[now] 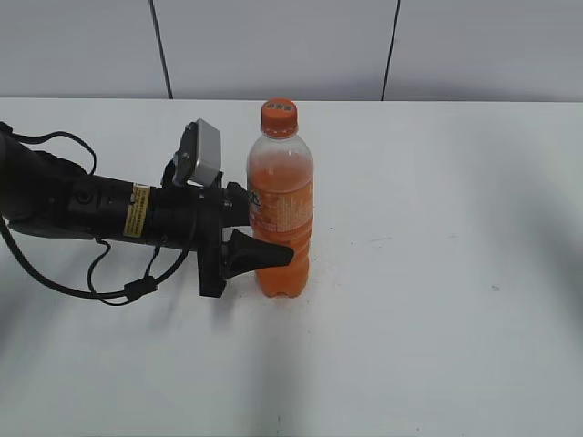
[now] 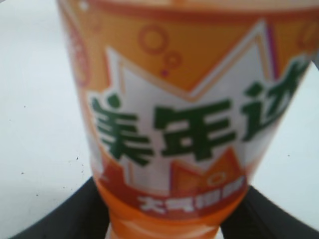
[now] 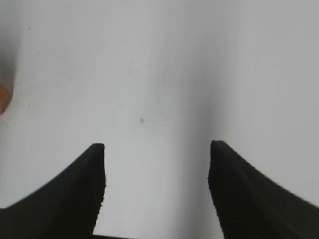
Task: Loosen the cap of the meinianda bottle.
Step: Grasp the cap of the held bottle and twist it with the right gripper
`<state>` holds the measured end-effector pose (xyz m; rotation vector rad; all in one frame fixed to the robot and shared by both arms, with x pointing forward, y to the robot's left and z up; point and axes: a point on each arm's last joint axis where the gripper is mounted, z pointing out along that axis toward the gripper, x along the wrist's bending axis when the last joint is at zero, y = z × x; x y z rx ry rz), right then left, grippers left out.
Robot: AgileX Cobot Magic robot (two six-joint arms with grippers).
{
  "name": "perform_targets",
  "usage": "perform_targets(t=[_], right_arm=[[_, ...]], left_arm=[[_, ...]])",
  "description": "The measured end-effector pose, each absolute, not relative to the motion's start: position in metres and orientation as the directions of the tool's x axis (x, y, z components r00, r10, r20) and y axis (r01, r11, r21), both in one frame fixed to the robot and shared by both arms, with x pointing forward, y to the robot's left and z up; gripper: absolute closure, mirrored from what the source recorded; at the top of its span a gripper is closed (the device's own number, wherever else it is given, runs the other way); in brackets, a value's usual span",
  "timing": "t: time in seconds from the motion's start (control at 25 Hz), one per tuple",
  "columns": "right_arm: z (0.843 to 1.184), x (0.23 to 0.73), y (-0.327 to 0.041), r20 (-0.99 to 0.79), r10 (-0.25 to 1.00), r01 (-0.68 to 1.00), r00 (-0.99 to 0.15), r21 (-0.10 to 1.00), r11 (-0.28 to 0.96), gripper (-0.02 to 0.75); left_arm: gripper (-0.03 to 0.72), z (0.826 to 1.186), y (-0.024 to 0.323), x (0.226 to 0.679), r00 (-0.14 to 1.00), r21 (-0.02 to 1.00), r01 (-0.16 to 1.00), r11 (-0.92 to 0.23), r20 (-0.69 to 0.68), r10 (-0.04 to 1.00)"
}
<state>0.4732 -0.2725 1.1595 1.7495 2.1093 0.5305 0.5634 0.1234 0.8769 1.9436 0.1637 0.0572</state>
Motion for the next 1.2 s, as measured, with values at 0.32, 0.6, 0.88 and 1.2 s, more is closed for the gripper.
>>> perform_targets(t=[0.32,0.6,0.88,1.2], right_arm=[[1.162,0.550,-0.259,-0.037,0.981,0.853,-0.192,0.487,0.185,0.288],[1.147,0.552,-0.163,-0.009,0.903,0.802,-0.431,0.456,0.387,0.292],[1.133,0.531,-0.062,0.024,0.794,0.720,-0.607,0.439,0.537,0.293],[1.121,0.527,-0.015,0.022,0.751,0.683,-0.660,0.435,0.587,0.293]], left_arm=[[0.302,0.877,0.123,0.563,0.989,0.929,0.087,-0.361,-0.038,0.140],[0.304,0.877,0.123,0.563,0.989,0.929,0.087,-0.361,-0.038,0.140],[0.304,0.877,0.123,0.563,0.989,0.929,0.087,-0.361,-0.038,0.140],[0.304,0.877,0.123,0.563,0.989,0.929,0.087,-0.361,-0.038,0.140]])
